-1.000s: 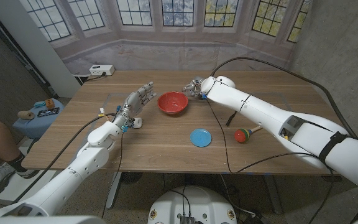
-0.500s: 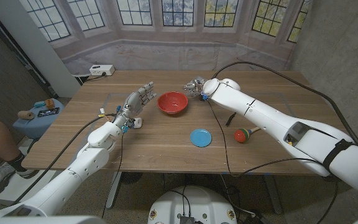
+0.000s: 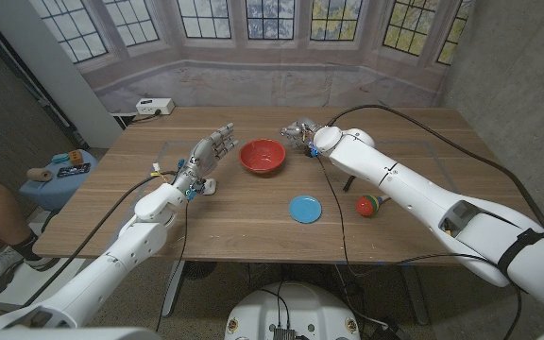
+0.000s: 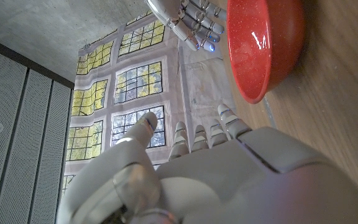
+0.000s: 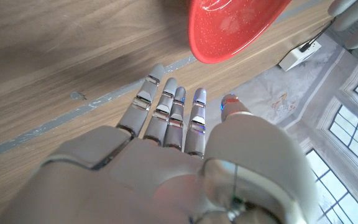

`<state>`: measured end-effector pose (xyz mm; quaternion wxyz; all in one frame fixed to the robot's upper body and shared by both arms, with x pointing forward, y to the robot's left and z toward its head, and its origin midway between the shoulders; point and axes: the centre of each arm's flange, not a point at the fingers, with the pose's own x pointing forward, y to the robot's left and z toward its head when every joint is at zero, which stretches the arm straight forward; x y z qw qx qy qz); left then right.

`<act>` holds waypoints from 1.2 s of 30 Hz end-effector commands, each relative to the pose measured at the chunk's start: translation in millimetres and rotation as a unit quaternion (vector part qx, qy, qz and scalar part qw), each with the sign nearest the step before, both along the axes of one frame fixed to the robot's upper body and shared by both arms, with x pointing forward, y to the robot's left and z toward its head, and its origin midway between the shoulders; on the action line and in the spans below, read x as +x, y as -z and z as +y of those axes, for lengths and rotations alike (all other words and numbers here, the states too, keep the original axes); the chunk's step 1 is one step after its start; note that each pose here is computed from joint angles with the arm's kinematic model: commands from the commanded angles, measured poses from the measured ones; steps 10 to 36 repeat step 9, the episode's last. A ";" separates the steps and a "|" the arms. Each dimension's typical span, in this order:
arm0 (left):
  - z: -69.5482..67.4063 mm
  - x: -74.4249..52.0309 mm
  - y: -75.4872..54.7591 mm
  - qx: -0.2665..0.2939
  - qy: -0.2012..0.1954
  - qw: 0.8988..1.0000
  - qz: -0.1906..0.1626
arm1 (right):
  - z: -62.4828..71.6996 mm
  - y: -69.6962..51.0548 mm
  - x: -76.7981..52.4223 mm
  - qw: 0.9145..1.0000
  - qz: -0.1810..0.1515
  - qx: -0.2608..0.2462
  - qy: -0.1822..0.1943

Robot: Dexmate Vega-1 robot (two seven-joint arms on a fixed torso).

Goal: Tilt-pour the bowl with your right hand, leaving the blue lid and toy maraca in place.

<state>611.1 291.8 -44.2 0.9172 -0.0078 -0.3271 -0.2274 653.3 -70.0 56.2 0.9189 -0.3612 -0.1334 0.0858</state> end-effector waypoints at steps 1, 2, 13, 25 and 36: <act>-5.6 8.5 -7.7 0.005 0.007 1.000 0.002 | -9.0 -4.0 -3.6 0.999 -0.020 0.044 -0.001; -5.9 8.9 -8.4 0.006 0.007 1.000 0.002 | -9.3 -4.7 -3.7 0.999 -0.022 0.048 -0.002; -6.4 14.5 -8.4 0.003 0.009 1.000 0.005 | -7.9 -1.9 -4.6 0.995 -0.055 0.085 -0.005; -6.4 14.5 -8.4 0.003 0.009 1.000 0.005 | -7.9 -1.9 -4.6 0.995 -0.055 0.085 -0.005; -6.4 14.5 -8.4 0.003 0.009 1.000 0.005 | -7.9 -1.9 -4.6 0.995 -0.055 0.085 -0.005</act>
